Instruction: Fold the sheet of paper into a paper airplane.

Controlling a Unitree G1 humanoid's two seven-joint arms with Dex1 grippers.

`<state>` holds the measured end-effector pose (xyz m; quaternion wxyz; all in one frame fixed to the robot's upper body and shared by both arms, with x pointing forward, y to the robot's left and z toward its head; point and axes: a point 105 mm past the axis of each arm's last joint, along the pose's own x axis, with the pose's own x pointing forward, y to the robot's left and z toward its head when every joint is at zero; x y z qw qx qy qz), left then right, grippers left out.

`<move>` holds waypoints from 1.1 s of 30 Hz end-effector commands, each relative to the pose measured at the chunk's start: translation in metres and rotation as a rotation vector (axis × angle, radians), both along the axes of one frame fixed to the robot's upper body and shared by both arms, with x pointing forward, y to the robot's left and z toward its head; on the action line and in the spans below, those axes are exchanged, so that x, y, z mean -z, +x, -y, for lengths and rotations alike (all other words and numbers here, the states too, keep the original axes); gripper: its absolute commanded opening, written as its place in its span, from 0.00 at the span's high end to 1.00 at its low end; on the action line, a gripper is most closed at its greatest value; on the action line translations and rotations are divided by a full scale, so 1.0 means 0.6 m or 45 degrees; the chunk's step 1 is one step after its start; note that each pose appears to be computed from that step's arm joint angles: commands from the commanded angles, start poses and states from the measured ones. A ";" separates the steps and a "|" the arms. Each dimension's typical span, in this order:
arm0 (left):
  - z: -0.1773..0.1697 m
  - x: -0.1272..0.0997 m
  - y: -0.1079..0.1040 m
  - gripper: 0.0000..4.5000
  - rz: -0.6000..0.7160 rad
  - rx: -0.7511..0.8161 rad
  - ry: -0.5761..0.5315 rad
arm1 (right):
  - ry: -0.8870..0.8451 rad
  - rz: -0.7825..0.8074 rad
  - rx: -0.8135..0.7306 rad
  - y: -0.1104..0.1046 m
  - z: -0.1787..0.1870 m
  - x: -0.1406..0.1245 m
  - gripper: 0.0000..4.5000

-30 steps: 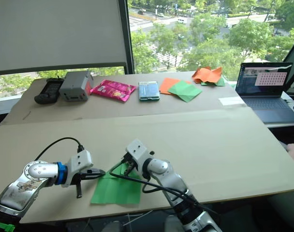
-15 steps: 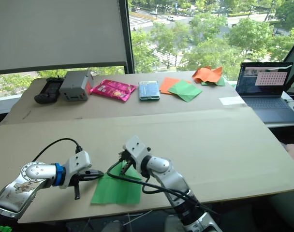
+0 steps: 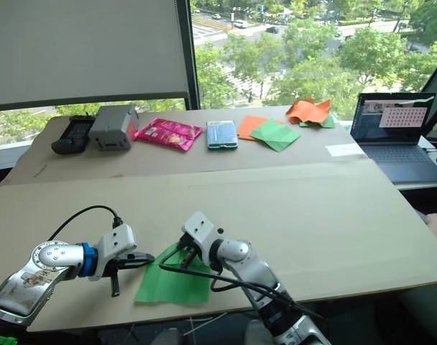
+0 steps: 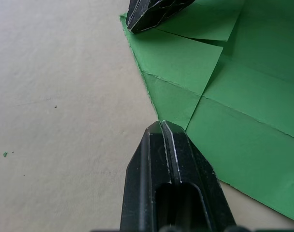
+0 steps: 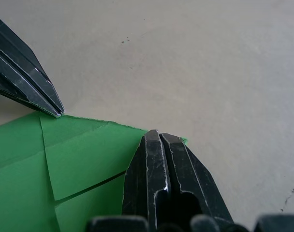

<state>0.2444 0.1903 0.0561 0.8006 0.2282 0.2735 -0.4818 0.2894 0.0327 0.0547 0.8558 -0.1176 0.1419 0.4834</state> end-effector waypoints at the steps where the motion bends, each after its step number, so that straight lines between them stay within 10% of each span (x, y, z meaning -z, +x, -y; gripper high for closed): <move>1: -0.014 0.041 -0.031 1.00 -0.166 -0.018 0.059 | -0.098 -0.067 0.035 -0.001 0.011 0.030 1.00; 18: -0.048 0.040 -0.058 1.00 -0.194 -0.031 0.127 | -0.096 -0.065 0.029 0.001 0.007 0.027 1.00; 33: 0.018 -0.106 0.015 1.00 0.028 0.047 -0.295 | 0.118 0.225 -0.068 0.002 0.016 -0.103 1.00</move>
